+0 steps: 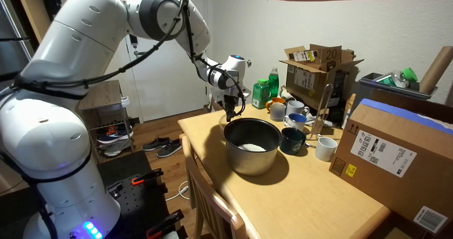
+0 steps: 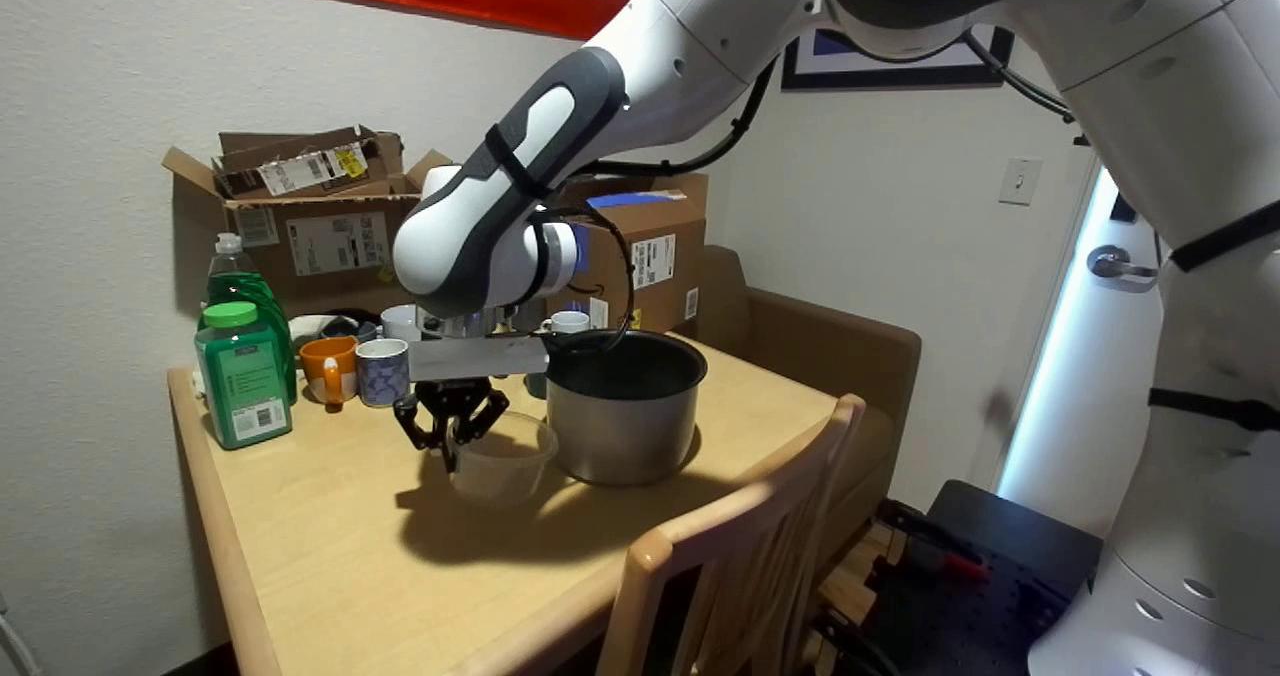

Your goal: Pick the bowl and pour its contents into the bucket

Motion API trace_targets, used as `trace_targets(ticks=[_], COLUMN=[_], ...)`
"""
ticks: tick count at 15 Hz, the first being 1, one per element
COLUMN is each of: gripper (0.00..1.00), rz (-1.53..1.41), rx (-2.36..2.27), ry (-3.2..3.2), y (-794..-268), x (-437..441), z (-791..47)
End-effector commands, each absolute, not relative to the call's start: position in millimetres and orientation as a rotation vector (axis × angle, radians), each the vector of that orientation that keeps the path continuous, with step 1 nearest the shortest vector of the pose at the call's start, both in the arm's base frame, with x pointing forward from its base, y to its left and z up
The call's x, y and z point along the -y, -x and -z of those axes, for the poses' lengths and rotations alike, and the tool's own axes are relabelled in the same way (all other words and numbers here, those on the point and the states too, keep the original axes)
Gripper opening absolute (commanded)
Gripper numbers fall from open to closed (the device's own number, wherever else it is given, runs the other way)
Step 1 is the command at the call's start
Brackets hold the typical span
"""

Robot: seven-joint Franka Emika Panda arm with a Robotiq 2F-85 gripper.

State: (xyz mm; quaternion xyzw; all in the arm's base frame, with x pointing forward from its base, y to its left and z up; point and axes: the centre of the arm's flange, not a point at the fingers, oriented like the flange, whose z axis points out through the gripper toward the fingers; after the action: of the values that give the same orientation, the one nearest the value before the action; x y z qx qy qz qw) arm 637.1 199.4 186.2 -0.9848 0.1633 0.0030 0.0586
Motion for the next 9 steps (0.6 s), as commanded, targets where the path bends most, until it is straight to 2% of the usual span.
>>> trace_targets(ticks=[1, 3, 4, 5, 7, 9], gripper=[0.02, 0.02, 0.09, 0.32, 0.35, 0.49], rz=[0.04, 0.048, 0.052, 0.055, 0.059, 0.065], rx=[-0.51, -0.507, -0.506, -0.512, -0.512, -0.516], ry=[3.029, 3.043, 3.045, 3.05, 3.059, 3.062], y=[-642.6, -642.4, -642.2, -642.6, -642.4, -641.9], x=[-211.0, -215.0, -216.5, -217.5, -218.8, -220.0], z=[-179.5, -178.4, -178.8, -178.6, -177.0, -177.0])
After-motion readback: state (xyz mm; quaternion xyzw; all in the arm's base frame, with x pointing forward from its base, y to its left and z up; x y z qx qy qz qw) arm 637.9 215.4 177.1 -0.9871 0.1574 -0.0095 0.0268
